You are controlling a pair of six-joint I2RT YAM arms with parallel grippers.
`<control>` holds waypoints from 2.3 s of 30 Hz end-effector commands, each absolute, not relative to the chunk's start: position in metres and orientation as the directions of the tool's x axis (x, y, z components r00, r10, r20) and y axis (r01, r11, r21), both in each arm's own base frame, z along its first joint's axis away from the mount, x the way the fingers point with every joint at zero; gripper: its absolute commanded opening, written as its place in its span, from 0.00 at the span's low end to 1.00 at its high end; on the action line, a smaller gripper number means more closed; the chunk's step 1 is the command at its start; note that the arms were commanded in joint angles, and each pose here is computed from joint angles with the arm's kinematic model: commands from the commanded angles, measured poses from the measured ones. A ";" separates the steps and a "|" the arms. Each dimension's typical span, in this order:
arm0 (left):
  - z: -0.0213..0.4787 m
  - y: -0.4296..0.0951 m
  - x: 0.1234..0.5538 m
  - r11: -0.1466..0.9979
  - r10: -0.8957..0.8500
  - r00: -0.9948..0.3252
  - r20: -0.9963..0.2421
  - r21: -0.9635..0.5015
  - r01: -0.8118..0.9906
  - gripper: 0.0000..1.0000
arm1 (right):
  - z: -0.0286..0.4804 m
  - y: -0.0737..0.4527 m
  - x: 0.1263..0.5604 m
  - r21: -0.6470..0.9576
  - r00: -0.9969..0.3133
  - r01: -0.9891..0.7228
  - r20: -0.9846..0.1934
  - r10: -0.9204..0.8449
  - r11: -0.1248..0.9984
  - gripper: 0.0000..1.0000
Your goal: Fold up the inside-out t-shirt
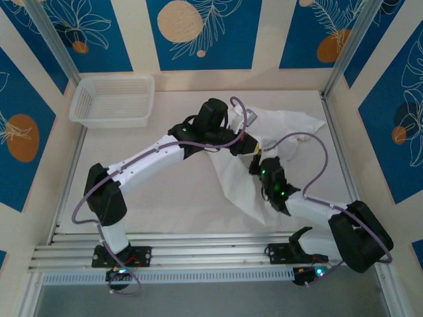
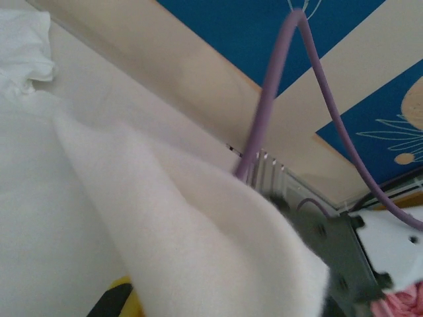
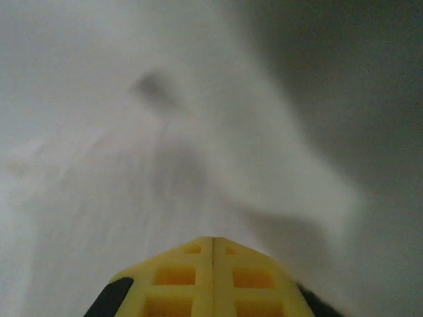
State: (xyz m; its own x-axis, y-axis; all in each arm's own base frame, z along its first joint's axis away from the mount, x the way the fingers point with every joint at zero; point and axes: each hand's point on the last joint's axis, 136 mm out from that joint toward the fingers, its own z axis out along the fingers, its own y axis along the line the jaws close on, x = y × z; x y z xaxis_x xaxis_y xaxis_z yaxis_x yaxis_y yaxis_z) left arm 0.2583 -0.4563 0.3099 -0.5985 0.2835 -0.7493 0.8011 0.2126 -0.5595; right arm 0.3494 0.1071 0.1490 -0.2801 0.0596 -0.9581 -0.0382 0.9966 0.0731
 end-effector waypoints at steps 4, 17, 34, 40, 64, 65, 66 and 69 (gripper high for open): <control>0.363 -0.463 0.247 0.100 0.273 -0.609 -0.744 -0.608 0.788 0.00 | 0.194 0.120 0.376 0.055 -0.139 -0.131 -0.990 0.036 0.990 0.00; 0.403 -0.476 0.274 0.170 0.194 -0.649 -0.736 -0.627 0.761 0.02 | 0.150 0.225 0.331 -0.035 -0.143 -0.252 -0.987 -0.073 0.967 0.00; 0.449 -0.446 0.242 0.085 0.169 -0.497 -0.851 -0.490 0.868 0.00 | 0.074 0.201 0.366 0.449 -0.763 -0.150 -0.619 0.186 0.881 0.00; 0.460 -0.452 0.230 -0.002 0.180 -0.503 -0.846 -0.511 0.859 0.00 | 0.080 0.200 0.384 0.489 -0.813 0.018 -0.500 0.297 0.872 0.00; 0.471 -0.478 0.146 -0.227 0.271 -0.353 -0.896 -0.415 0.881 0.00 | 0.100 0.184 0.422 0.536 -0.815 0.310 -0.276 0.510 0.785 0.00; 0.472 -0.482 0.138 -0.251 0.279 -0.348 -0.895 -0.417 0.873 0.00 | 0.088 0.185 0.426 0.523 -0.818 0.327 -0.260 0.512 0.787 0.00; 0.473 -0.483 0.132 -0.269 0.287 -0.338 -0.896 -0.414 0.870 0.00 | 0.079 0.185 0.429 0.514 -0.822 0.336 -0.249 0.512 0.789 0.00; 0.479 -0.480 0.115 -0.307 0.288 -0.308 -0.907 -0.392 0.867 0.00 | 0.057 0.183 0.440 0.486 -0.831 0.352 -0.231 0.506 0.800 0.00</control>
State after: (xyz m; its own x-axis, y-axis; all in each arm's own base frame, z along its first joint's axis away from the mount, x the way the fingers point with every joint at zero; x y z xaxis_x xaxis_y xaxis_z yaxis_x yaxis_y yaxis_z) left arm 0.1590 -0.4865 0.4476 -0.3724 0.3131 -0.8737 0.8932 -0.1349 -0.4290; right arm 0.4445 0.1842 0.0902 -0.8067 0.4992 -0.3161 0.2912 0.8014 0.5224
